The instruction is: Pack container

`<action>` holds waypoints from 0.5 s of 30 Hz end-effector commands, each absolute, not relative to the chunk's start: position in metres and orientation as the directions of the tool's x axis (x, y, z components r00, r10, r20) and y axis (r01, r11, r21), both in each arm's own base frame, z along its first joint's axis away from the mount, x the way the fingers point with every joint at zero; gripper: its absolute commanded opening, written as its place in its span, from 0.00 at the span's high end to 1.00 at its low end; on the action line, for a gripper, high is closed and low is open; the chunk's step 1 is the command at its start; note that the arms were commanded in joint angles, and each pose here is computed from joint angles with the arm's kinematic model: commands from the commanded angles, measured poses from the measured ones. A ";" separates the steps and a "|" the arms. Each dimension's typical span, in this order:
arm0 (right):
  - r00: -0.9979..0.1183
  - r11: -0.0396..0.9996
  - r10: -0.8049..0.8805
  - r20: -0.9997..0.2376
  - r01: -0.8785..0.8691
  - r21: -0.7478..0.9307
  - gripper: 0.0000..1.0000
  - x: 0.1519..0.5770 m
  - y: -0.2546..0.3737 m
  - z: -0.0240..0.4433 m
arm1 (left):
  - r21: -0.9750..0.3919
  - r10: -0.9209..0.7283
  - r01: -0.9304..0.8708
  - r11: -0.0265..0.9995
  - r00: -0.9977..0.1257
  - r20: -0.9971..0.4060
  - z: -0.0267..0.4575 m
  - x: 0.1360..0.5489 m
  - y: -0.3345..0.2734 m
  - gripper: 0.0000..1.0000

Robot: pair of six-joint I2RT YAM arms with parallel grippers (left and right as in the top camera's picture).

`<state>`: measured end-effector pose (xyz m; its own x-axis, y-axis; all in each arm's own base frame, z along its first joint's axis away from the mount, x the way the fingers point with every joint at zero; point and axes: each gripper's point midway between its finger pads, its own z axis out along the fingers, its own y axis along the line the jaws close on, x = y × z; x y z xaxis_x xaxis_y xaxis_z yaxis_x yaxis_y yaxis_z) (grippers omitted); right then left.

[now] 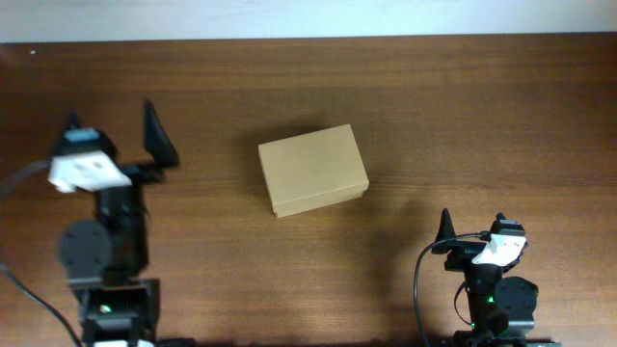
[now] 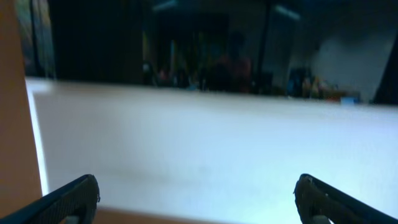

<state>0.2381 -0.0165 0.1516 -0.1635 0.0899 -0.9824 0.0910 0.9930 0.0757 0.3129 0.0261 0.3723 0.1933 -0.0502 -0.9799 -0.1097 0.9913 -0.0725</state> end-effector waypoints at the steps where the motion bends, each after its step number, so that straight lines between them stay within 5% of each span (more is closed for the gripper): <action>1: -0.162 0.990 0.092 -0.983 0.117 0.073 0.01 0.238 -0.022 0.149 | -0.072 -0.058 -0.093 0.993 0.145 -0.988 0.329 0.300 0.020 0.00; 15: -0.162 0.990 0.092 -0.983 0.117 0.073 0.01 0.238 -0.022 0.149 | -0.058 -0.060 0.042 0.997 0.043 -0.997 0.227 0.256 -0.006 0.00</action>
<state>0.2381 -0.0165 0.1517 -0.1632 0.0891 -0.9826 0.0909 0.9930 0.0750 0.2597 0.0018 0.2307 0.0407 -0.0568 -0.9976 -0.0003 0.9984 -0.0568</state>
